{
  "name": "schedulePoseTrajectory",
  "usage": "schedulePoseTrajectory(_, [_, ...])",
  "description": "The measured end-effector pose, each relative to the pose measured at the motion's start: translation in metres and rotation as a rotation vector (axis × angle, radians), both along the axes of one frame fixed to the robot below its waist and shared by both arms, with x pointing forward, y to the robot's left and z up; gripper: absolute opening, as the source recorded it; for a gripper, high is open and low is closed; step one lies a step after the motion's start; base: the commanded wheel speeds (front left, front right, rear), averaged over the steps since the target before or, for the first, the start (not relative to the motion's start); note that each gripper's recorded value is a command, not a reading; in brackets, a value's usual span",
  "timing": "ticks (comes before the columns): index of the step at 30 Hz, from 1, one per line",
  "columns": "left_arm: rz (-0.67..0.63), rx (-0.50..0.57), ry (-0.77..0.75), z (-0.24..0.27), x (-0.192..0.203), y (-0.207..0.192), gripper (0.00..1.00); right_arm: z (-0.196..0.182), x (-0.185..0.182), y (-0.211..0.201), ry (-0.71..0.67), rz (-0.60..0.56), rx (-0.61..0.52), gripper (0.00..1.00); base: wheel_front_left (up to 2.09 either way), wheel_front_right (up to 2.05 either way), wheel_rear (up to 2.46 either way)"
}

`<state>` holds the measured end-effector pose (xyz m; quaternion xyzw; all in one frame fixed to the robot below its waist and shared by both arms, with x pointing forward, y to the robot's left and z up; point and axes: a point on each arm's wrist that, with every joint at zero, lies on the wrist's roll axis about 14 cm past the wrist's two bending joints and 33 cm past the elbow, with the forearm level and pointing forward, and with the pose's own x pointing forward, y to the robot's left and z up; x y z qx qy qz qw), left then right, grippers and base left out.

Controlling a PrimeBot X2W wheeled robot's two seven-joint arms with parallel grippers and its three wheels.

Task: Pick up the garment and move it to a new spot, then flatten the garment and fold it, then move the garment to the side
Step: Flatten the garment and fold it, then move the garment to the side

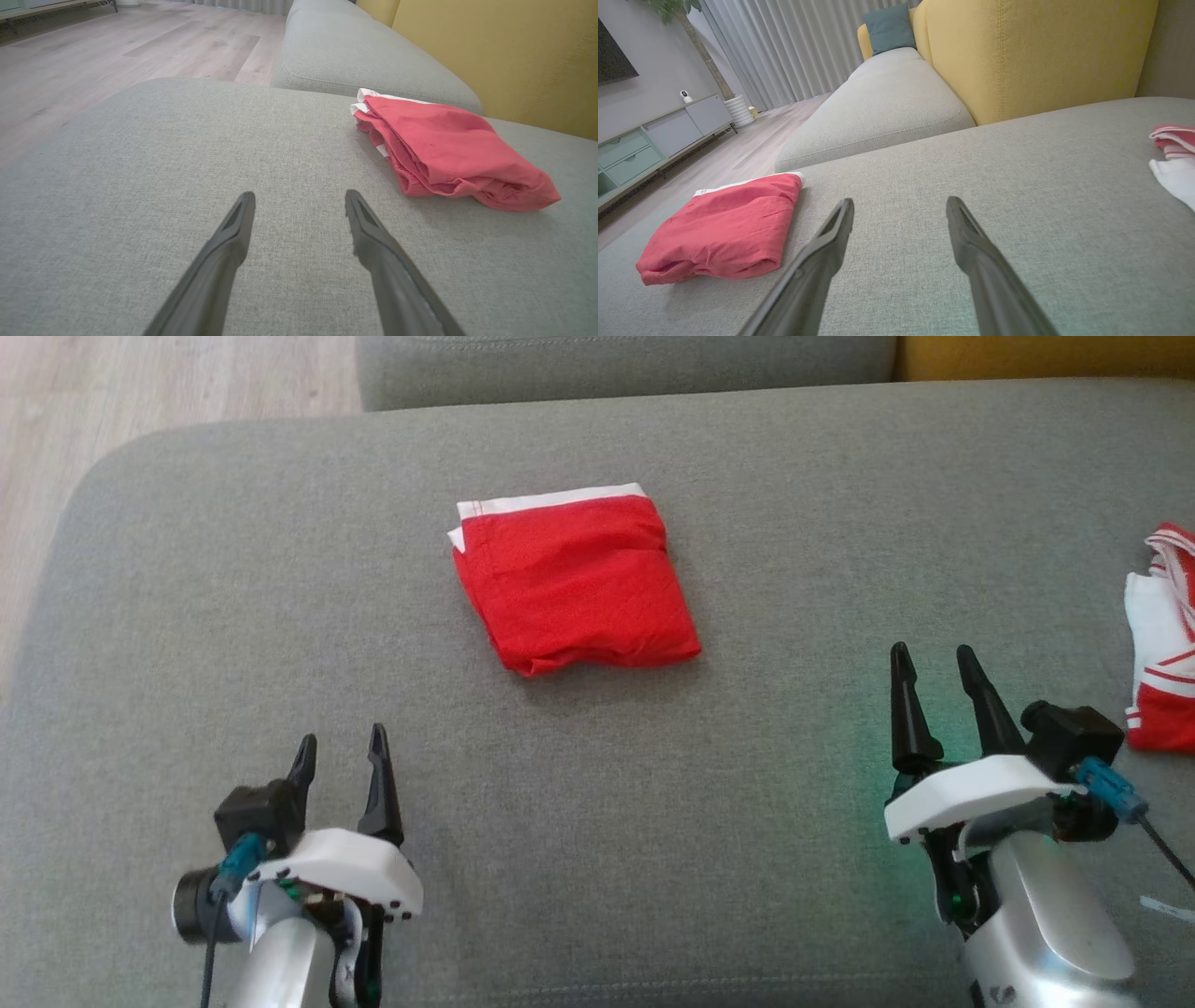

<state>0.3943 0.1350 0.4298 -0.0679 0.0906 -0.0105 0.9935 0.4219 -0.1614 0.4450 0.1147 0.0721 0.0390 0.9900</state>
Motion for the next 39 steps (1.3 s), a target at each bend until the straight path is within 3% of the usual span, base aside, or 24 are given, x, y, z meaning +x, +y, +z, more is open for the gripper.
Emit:
schedulePoseTrajectory(14, [-0.005, -0.005, 0.018, -0.007, -0.001, -0.002, 1.00, -0.018, 0.000, 0.009, 0.048, 0.029, -0.007, 1.00, 0.00, 0.00, 0.00])
schedulePoseTrajectory(24, [0.041, -0.019, 0.023, -0.007, 0.001, 0.015, 1.00, -0.016, 0.071, 0.087, 0.016, 0.255, -0.108, 1.00, 0.00, 0.00, 0.00])
schedulePoseTrajectory(31, [0.139, -0.022, 0.054, -0.014, -0.014, 0.043, 1.00, -0.041, 0.095, 0.138, 0.084, 0.376, -0.138, 1.00, 0.00, 0.00, 0.00])
schedulePoseTrajectory(37, [0.188, 0.000, 0.056, -0.014, -0.014, 0.060, 1.00, -0.075, 0.101, 0.154, 0.203, 0.424, -0.173, 1.00, 0.00, 0.00, 0.00])
schedulePoseTrajectory(38, [0.192, 0.002, 0.056, -0.013, -0.013, 0.062, 1.00, -0.079, 0.101, 0.155, 0.214, 0.426, -0.177, 0.93, 0.00, 0.00, 0.00])
schedulePoseTrajectory(39, [0.194, 0.003, 0.056, -0.014, -0.013, 0.062, 1.00, -0.080, 0.103, 0.156, 0.215, 0.426, -0.173, 0.49, 0.00, 0.00, 0.00])
